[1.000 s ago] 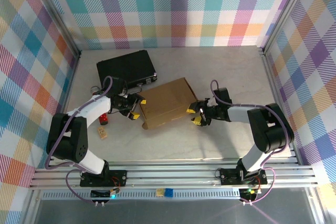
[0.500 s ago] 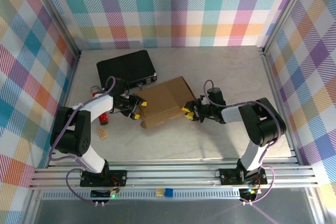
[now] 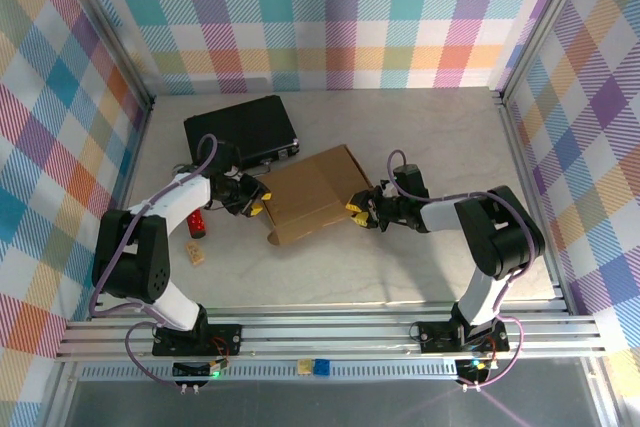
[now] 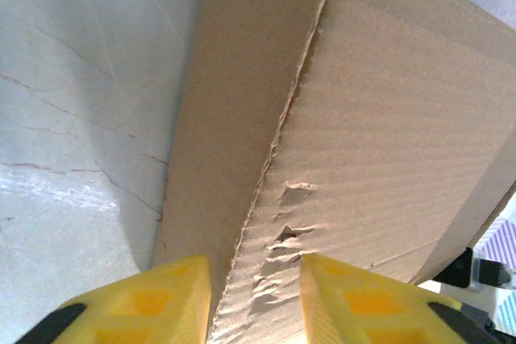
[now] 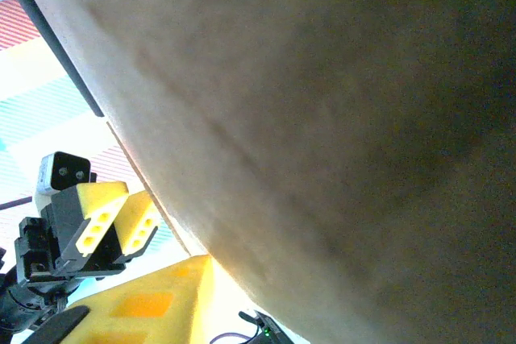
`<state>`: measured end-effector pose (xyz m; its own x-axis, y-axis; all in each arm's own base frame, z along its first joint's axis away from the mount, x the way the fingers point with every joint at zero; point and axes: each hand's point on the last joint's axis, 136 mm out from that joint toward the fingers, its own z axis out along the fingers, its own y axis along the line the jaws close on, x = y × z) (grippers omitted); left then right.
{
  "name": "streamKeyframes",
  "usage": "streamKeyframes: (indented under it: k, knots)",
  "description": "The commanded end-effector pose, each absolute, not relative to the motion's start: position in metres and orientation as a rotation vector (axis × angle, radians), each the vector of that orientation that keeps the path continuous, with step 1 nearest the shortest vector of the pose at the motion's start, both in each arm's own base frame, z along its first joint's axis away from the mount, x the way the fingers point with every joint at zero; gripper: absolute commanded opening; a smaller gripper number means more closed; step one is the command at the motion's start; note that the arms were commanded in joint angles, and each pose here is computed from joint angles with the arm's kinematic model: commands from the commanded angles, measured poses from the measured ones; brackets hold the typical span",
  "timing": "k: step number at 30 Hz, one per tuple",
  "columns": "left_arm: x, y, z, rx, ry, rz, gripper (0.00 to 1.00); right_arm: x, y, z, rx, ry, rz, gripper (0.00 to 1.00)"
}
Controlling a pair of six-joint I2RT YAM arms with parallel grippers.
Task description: Fold the paper box
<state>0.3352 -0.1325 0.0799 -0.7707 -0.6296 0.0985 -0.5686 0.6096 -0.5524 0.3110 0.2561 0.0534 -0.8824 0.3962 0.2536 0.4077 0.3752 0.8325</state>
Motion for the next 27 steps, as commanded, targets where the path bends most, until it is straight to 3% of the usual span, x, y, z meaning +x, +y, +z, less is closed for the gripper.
streamKeyframes:
  k: [1,23,27]
  knots:
    - [0.323,-0.126,0.073,-1.01,2.777,-0.824,0.31,0.31,0.257,0.053,-0.754,-2.613,-1.539,0.34]
    - [0.307,-0.126,0.047,-0.898,2.919,-0.61,0.26,0.311,0.258,0.053,-0.752,-2.605,-1.526,0.33]
    - [0.299,-0.119,0.04,-0.883,2.94,-0.514,0.19,0.312,0.258,0.054,-0.75,-2.606,-1.529,0.33]
